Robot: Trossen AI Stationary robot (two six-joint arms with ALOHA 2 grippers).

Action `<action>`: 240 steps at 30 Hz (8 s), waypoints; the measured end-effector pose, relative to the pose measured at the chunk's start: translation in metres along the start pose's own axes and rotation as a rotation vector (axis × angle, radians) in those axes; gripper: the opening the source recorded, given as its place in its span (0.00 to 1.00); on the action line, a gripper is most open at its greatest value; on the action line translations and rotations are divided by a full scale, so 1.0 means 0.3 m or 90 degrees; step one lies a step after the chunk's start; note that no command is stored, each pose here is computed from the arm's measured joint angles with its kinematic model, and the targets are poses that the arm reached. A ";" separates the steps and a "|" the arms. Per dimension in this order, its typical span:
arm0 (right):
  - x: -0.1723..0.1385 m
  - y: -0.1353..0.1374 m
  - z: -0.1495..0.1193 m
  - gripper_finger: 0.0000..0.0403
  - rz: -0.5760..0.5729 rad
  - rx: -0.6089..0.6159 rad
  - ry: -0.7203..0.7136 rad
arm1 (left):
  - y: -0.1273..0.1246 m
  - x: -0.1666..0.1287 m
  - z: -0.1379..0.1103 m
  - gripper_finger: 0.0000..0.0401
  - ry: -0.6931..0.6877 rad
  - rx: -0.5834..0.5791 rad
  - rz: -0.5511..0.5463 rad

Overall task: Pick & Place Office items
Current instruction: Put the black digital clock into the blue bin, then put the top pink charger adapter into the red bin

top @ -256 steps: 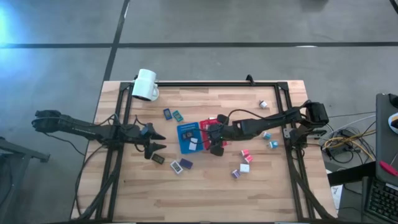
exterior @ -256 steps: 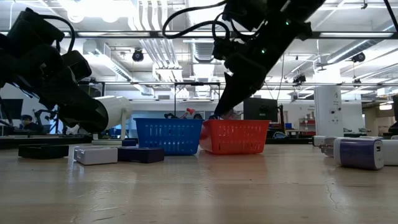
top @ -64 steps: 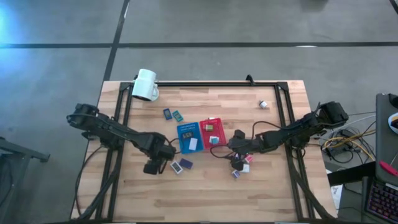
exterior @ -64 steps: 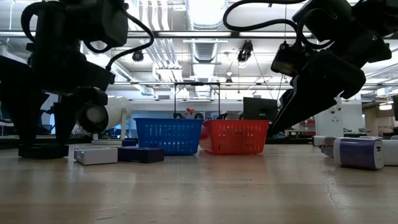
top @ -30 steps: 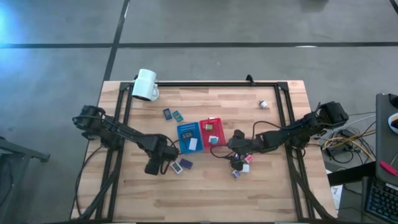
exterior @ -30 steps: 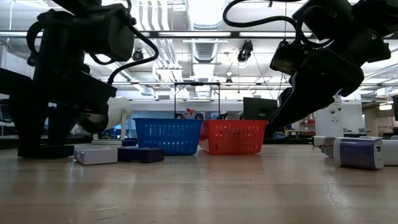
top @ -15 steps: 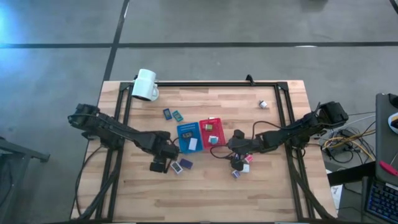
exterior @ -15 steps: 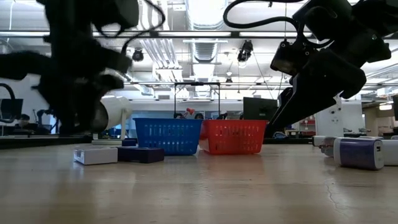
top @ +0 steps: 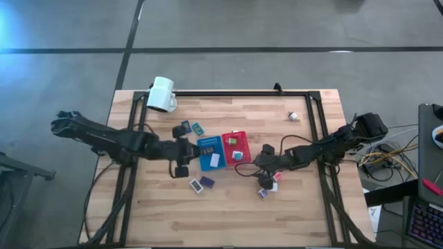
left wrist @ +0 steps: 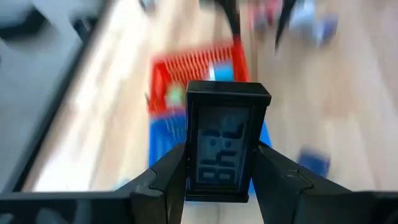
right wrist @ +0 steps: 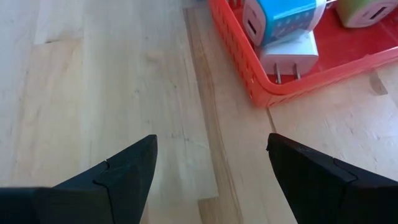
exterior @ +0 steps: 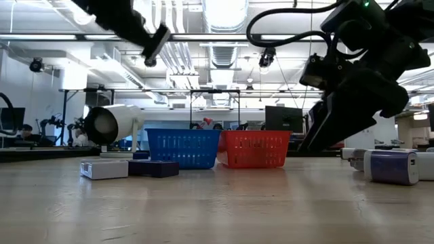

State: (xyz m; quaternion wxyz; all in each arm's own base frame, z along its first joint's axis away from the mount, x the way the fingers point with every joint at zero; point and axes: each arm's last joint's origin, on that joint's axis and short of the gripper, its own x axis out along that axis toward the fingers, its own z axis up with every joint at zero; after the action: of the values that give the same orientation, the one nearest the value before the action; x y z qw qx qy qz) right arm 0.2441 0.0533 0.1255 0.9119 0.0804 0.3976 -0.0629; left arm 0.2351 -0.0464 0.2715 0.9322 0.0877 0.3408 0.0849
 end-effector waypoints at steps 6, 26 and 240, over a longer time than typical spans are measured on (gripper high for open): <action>0.000 -0.001 -0.003 0.74 -0.001 0.005 0.002 | 0.041 -0.008 -0.043 0.37 -0.104 -0.047 0.021; 0.001 0.000 0.000 0.74 0.002 0.007 -0.007 | 0.097 0.224 -0.166 0.37 -0.004 -0.110 -0.040; -0.167 0.026 0.240 0.29 -0.110 -0.106 -0.220 | -0.201 0.110 -0.258 0.63 0.092 -0.108 0.067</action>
State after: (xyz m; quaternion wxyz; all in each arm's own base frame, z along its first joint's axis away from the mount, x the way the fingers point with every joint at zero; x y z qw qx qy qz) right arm 0.2631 0.0494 0.2115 0.9613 -0.0417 0.2441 -0.1206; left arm 0.2157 -0.0894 0.1794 0.9034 0.0199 0.3938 0.1686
